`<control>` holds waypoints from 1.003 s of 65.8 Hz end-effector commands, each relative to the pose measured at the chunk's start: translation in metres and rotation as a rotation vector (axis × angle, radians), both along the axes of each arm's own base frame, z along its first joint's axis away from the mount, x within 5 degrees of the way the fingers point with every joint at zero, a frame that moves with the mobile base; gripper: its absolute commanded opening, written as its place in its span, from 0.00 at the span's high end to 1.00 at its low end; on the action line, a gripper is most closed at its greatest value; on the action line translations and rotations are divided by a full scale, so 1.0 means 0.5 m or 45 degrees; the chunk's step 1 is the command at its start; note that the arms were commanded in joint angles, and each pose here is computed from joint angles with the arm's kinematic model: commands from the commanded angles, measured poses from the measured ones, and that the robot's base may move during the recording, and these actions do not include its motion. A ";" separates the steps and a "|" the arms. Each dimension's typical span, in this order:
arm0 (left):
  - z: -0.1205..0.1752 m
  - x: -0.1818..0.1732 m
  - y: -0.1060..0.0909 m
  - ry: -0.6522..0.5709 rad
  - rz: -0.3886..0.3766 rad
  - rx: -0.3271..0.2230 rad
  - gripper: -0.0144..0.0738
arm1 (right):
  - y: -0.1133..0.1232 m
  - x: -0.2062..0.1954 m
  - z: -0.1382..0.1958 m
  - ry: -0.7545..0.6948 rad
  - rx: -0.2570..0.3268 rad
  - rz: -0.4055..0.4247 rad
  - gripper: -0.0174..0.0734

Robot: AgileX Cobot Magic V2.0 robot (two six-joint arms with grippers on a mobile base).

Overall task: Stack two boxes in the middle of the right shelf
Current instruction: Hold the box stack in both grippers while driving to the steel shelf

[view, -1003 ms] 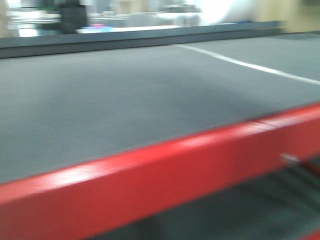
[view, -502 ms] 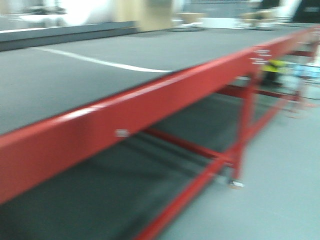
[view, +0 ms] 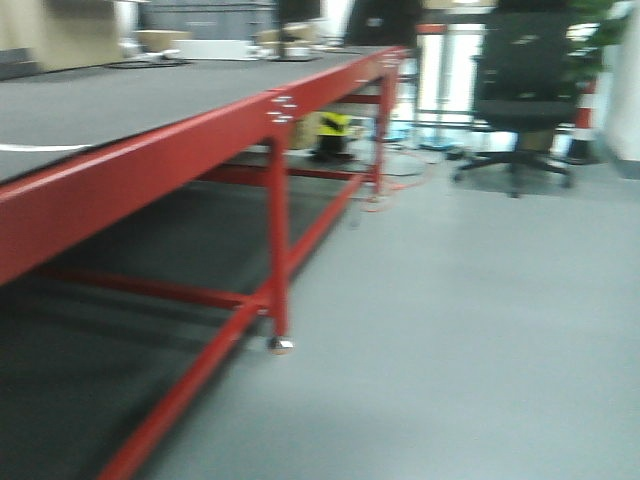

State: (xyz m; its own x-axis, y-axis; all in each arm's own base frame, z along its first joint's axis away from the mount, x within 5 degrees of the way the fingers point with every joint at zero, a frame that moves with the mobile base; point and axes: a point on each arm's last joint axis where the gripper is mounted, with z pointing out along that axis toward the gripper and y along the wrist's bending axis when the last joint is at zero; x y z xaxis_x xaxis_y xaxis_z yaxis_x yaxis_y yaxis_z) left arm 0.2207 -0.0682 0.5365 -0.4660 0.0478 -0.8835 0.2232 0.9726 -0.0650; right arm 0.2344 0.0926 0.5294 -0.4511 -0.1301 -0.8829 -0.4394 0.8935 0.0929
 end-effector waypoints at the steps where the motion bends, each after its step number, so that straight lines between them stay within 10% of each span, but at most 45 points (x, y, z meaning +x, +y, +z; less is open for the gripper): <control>1: 0.019 -0.007 0.002 -0.089 -0.005 -0.026 0.96 | -0.005 -0.008 0.021 -0.100 0.016 -0.003 0.98; 66: 0.019 -0.007 0.002 -0.089 -0.005 -0.026 0.96 | -0.005 -0.008 0.021 -0.100 0.016 -0.003 0.98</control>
State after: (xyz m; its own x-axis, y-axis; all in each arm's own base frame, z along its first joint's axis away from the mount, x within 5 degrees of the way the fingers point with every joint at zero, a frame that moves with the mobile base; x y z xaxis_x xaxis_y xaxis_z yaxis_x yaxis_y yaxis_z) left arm 0.2206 -0.0684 0.5365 -0.4663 0.0471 -0.8834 0.2243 0.9722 -0.0666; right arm 0.2345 0.0925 0.5294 -0.4509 -0.1309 -0.8829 -0.4385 0.8941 0.0914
